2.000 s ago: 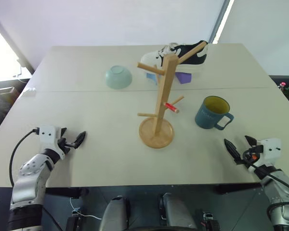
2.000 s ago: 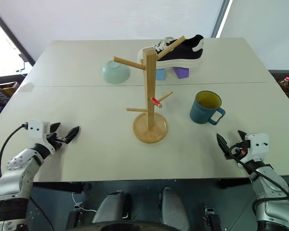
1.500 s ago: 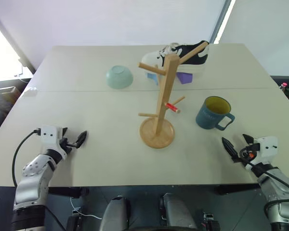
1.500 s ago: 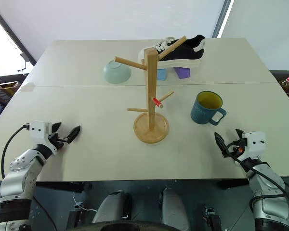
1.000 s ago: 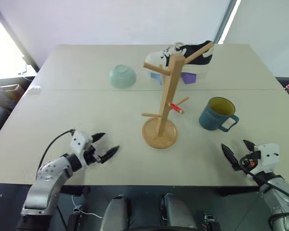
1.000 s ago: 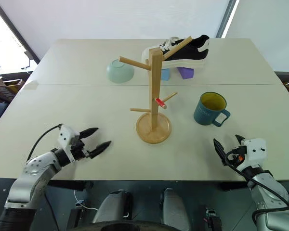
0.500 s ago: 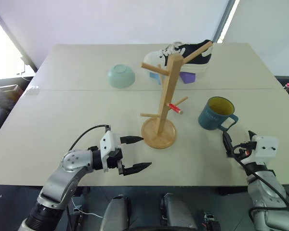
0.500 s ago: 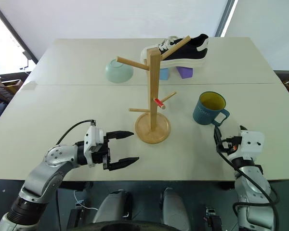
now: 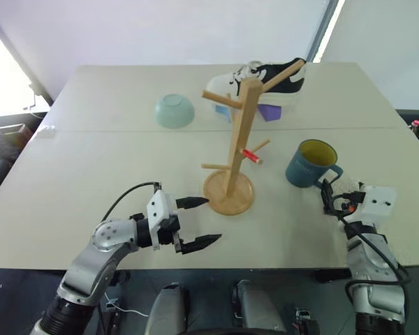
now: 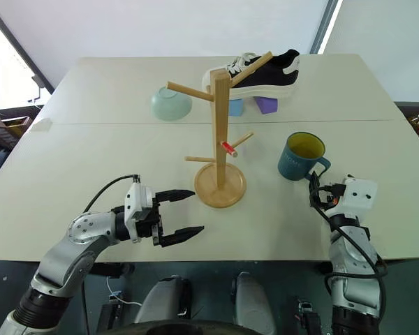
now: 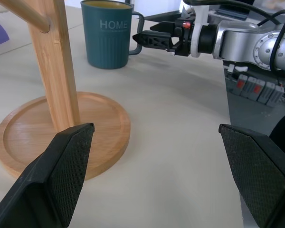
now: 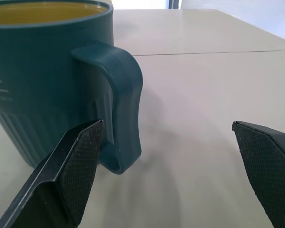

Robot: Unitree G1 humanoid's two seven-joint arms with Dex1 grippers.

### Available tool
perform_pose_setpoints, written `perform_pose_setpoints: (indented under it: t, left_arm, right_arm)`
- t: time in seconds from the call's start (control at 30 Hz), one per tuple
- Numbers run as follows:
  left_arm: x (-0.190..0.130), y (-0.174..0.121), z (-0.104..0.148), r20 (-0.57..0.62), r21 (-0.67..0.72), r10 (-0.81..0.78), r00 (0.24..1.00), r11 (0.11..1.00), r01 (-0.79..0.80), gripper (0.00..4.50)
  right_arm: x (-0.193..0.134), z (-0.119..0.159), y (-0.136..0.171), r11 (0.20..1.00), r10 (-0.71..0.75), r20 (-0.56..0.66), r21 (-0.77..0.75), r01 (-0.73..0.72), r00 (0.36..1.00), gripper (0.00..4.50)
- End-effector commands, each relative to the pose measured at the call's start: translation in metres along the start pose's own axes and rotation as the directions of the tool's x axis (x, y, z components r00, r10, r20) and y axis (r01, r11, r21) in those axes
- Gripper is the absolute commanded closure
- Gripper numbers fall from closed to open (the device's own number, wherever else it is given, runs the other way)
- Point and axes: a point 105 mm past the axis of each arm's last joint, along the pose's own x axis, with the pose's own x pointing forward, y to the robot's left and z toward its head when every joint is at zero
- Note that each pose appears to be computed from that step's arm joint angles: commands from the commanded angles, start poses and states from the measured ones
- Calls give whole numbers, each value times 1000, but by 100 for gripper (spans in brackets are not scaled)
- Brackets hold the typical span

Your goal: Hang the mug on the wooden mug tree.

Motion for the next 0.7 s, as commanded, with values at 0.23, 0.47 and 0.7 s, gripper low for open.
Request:
perform_pose_setpoints:
  t: [0.23, 0.47, 0.7]
  left_arm:
    - [1, -2, 14, 40, 44, 0, 999, 999, -2, 0]
    - [3, -1, 15, 46, 45, 5, 999, 999, -7, 0]
    - [2, 0, 16, 48, 48, 16, 999, 999, -18, 0]
  right_arm:
    - [14, 4, -2, 998, -51, 6, 45, 51, 999, 5]
    - [19, 1, 5, 996, -33, -4, 82, 33, 999, 29]
    - [20, -5, 12, 994, 13, -18, 109, -11, 1000, 335]
